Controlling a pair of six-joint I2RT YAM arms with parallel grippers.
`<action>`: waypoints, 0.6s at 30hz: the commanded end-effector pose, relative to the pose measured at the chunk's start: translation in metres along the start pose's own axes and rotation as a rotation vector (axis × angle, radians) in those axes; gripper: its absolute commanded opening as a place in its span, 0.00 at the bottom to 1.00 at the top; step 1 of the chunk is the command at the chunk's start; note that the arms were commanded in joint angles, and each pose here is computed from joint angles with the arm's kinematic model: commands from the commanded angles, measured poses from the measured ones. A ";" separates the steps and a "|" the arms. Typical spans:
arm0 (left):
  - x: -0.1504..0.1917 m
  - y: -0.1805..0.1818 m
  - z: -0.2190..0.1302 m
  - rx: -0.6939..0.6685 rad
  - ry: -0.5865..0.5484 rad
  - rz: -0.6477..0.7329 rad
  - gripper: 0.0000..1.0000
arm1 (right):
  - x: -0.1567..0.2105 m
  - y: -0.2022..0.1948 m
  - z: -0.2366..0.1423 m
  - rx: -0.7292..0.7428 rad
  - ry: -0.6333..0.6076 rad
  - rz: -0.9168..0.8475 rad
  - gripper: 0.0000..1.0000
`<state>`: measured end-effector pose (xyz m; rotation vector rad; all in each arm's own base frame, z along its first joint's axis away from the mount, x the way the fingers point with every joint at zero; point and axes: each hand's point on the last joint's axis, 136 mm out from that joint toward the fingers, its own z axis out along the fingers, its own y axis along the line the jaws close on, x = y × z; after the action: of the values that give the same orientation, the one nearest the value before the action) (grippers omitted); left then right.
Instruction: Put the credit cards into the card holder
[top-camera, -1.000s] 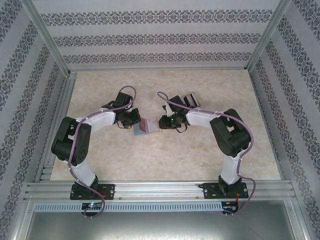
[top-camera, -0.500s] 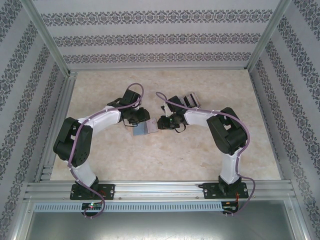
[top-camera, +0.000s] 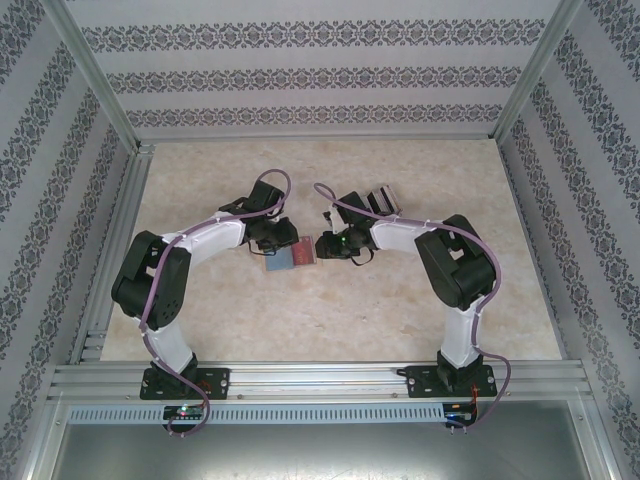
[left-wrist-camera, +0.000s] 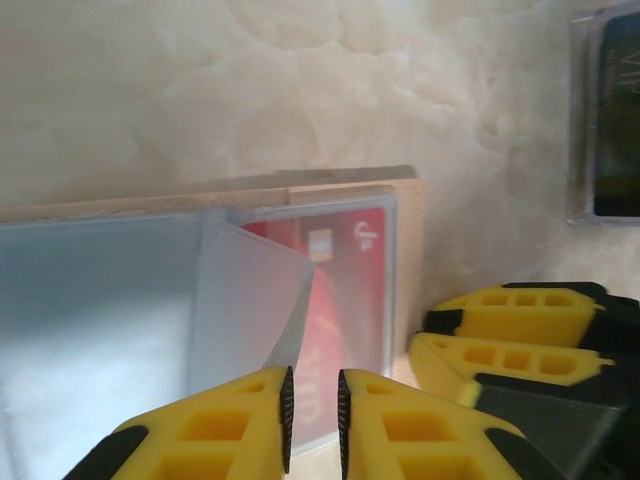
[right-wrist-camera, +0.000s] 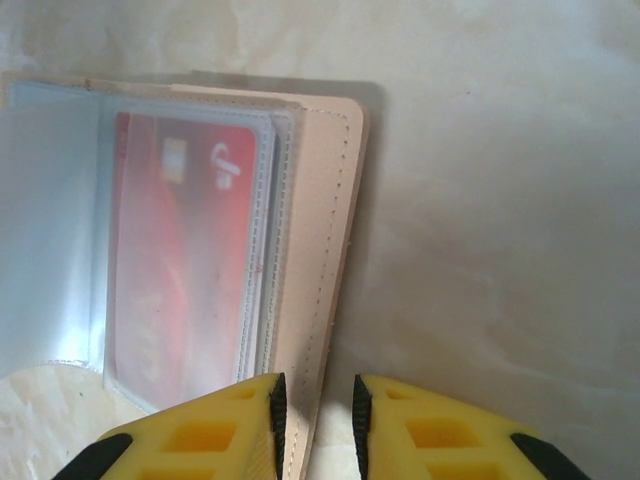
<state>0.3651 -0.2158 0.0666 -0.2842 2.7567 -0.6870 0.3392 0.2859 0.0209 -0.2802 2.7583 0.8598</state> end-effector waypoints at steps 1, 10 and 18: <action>0.006 0.022 -0.006 -0.103 -0.002 0.021 0.22 | 0.004 -0.008 -0.010 0.015 -0.004 0.012 0.29; -0.006 0.029 -0.035 -0.136 -0.072 0.028 0.30 | -0.027 -0.021 -0.073 0.035 -0.135 0.015 0.30; -0.023 0.006 -0.052 -0.080 -0.127 0.054 0.37 | -0.061 -0.055 -0.146 0.093 -0.327 0.068 0.40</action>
<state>0.3643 -0.1830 0.0944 -0.2838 2.7058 -0.5147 0.3850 0.1893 0.1198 -0.0661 2.5170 0.7856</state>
